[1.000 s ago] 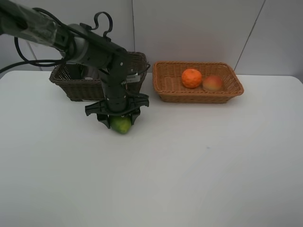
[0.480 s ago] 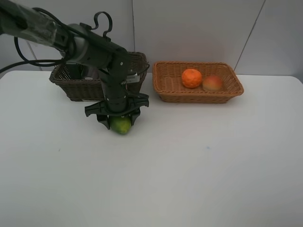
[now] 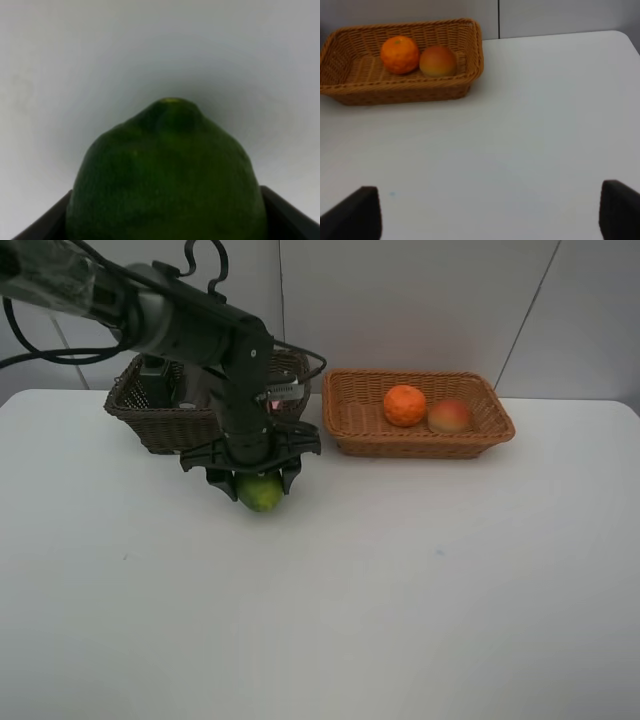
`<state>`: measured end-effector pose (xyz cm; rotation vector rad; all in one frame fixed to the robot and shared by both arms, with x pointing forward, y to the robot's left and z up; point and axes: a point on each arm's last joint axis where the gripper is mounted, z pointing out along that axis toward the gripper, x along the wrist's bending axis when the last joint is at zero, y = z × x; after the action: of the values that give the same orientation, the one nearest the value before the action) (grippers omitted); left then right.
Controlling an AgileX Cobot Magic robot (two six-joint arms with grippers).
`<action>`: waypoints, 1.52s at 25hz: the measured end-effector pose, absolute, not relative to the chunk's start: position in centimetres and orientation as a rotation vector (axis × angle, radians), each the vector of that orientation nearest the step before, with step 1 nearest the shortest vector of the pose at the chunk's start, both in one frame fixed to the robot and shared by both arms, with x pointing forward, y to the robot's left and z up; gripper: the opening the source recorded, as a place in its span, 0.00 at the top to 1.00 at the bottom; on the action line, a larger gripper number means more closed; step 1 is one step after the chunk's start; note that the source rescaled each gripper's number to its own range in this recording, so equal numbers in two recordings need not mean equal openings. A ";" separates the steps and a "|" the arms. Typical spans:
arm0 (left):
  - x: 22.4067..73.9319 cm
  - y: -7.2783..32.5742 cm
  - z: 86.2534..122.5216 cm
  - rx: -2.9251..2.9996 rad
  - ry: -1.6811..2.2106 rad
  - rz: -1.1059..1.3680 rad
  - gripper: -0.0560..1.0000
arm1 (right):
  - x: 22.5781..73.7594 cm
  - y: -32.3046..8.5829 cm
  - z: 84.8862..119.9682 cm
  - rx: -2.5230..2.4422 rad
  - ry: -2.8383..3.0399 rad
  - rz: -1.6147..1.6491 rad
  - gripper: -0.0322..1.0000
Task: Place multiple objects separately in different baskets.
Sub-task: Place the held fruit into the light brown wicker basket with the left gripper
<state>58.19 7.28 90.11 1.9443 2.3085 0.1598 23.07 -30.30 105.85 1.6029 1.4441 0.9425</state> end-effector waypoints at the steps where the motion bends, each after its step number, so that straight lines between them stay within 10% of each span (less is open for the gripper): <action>1: 58.1 7.1 90.9 1.966 2.267 0.163 0.36 | 23.1 -30.3 105.8 1.603 1.444 0.943 0.11; 21: 59.9 1.6 102.5 2.191 1.414 0.290 0.36 | 23.1 -30.3 105.8 1.603 1.444 0.943 0.11; 38: 65.1 -2.9 93.4 1.959 1.152 0.404 0.36 | 23.1 -30.3 105.8 1.603 1.444 0.943 0.11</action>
<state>65.15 -2.94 93.38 1.9594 1.1521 0.4040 23.07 -30.30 105.85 1.6029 1.4441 0.9425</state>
